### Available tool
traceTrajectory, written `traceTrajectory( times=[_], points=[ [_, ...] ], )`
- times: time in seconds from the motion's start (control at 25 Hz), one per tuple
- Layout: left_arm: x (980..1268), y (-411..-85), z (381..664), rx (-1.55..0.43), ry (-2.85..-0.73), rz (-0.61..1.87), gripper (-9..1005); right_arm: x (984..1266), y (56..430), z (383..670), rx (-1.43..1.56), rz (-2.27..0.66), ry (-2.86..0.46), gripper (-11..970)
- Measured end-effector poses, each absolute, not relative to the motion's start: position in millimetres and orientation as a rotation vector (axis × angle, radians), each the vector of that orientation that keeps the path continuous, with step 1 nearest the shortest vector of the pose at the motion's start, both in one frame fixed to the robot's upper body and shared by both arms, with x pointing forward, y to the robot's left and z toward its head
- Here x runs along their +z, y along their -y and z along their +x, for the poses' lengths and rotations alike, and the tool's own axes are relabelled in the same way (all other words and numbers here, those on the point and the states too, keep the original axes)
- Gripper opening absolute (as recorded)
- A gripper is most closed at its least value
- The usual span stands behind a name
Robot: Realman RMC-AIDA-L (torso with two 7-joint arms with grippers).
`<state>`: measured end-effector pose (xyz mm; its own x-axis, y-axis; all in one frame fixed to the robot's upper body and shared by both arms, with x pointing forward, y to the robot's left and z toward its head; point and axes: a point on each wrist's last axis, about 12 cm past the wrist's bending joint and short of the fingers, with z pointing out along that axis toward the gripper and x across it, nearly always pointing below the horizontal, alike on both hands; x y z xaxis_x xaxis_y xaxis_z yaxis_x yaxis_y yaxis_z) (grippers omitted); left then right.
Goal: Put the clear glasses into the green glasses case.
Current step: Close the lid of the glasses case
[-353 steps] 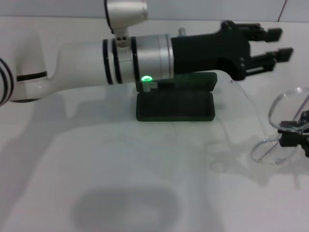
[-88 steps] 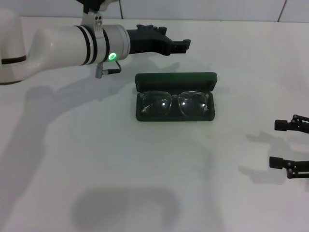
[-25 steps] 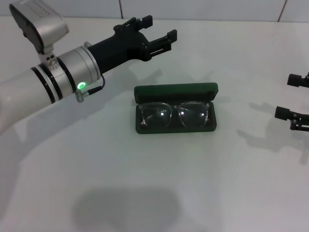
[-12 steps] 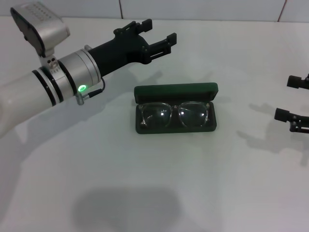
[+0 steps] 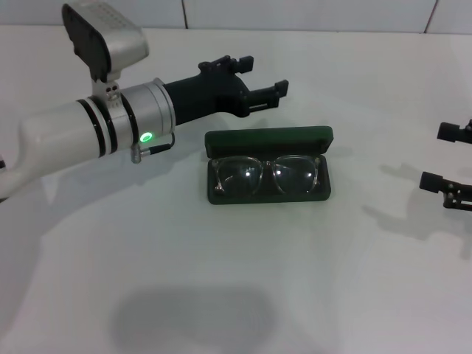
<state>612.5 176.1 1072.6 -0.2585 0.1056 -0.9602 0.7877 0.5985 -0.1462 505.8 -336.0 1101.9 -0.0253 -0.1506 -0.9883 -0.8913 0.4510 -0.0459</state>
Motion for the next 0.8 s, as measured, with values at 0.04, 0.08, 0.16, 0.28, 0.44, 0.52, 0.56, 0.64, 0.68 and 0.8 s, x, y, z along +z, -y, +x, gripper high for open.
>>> traceTrajectory(
  times=[0.04,0.08,0.16,0.28,0.44,0.52,0.56,0.64,0.68,0.8],
  points=[
    [1072,-175,612,-0.778,-1.736,0.748,862,1102,336,505,0.773,-0.963,-1.495,826],
    [1071,-175,612,-0.777,-1.744,0.754,862,1102,336,505,0.776,-0.965,-1.493,826],
    [1069,-176,611,-0.767,-1.760,0.751,862,1102,336,504,0.778,-0.965,-1.491,806],
    [1065,-176,612,-0.748,-1.784,0.741,861,1100,335,503,0.778,-0.968,-1.486,748],
    [1059,-172,612,-0.719,-1.827,0.756,861,1098,334,500,0.783,-0.977,-1.471,671],
    [1057,-170,611,-0.705,-1.843,0.779,861,1098,334,499,0.784,-0.984,-1.461,632],
    [1055,-169,610,-0.703,-1.848,0.789,861,1098,333,499,0.786,-0.987,-1.456,613],
    [1053,-169,607,-0.703,-1.846,0.805,862,1098,333,499,0.787,-0.988,-1.455,540],
    [1052,-168,606,-0.703,-1.845,0.808,862,1098,334,498,0.787,-0.987,-1.456,504],
    [1049,-165,601,-0.708,-1.827,0.834,862,1096,335,495,0.787,-0.981,-1.463,394]
  ],
)
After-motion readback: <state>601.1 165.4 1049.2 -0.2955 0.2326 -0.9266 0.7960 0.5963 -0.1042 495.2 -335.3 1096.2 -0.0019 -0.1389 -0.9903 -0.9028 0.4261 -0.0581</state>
